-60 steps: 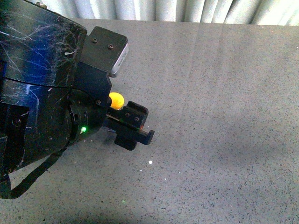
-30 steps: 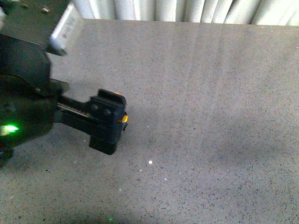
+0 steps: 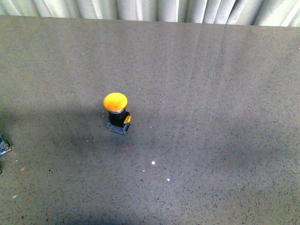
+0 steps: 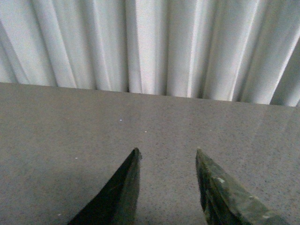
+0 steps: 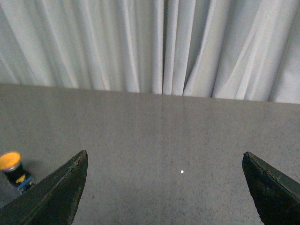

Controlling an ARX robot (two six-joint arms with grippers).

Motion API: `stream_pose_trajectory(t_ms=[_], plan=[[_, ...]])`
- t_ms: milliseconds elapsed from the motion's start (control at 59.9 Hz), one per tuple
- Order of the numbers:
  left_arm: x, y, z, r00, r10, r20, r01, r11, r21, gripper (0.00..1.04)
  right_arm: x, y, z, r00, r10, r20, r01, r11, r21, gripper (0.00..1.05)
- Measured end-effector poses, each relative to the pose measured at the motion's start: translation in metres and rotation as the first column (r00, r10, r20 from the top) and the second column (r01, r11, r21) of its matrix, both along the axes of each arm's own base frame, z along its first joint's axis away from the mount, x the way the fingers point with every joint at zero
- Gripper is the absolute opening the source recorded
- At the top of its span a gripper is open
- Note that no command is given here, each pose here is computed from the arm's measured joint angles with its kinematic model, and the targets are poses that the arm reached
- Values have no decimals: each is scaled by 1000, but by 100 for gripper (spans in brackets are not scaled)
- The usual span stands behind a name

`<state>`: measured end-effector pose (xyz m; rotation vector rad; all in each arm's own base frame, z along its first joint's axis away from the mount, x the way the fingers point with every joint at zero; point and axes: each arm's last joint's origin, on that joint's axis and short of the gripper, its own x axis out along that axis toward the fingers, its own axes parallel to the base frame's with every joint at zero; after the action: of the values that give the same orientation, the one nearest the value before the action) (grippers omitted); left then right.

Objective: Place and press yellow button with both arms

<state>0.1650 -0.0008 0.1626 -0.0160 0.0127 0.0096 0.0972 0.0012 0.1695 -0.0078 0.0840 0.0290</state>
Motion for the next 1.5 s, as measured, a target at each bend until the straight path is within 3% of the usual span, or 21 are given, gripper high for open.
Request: stream_pose_trajectory(t_ms=[84, 134, 167, 267, 284, 434, 652, 869, 1002, 1136, 1504], plan=[[-6, 0, 0, 1000, -11, -3, 11, 1000, 2, 16, 6, 6, 5, 941, 43, -335, -50, 999, -11, 96], [-9, 0, 0, 1000, -17, -1, 17, 1000, 4, 7, 16, 12, 9, 906, 68, -419, -87, 996, -25, 96], [-11, 0, 1, 1000, -15, 0, 15, 1000, 4, 1, 23, 16, 14, 899, 81, -431, -106, 994, -35, 96], [-17, 0, 1, 1000, -13, 1, 13, 1000, 6, 1, 49, 33, 30, 897, 128, -424, -167, 985, -54, 96], [-26, 0, 2, 1000, -12, 5, 12, 1000, 7, 1, 107, 77, 44, 865, 219, -453, -279, 958, -70, 96], [-32, 0, 5, 1000, -13, 14, 13, 1000, 7, 1, 153, 118, 41, 812, 267, -518, -354, 932, -74, 95], [-39, 1, 7, 1000, -12, 21, 12, 1000, 8, 1, 204, 168, 27, 759, 256, -598, -390, 915, -102, 61], [-45, 1, 8, 1000, -13, 25, 12, 1000, 8, 1, 222, 193, 12, 714, 261, -650, -418, 903, -97, 27], [-49, 1, 8, 1000, -12, 26, 12, 1000, 8, 1, 225, 206, 2, 661, 299, -688, -446, 894, -40, 1], [-52, 1, 8, 1000, -12, 25, 12, 1000, 8, 1, 227, 214, -1, 619, 334, -710, -454, 890, 23, 1], [-59, 1, 6, 1000, -13, 14, 13, 1000, 8, 1, 234, 227, -18, 567, 348, -747, -455, 888, 68, 1]])
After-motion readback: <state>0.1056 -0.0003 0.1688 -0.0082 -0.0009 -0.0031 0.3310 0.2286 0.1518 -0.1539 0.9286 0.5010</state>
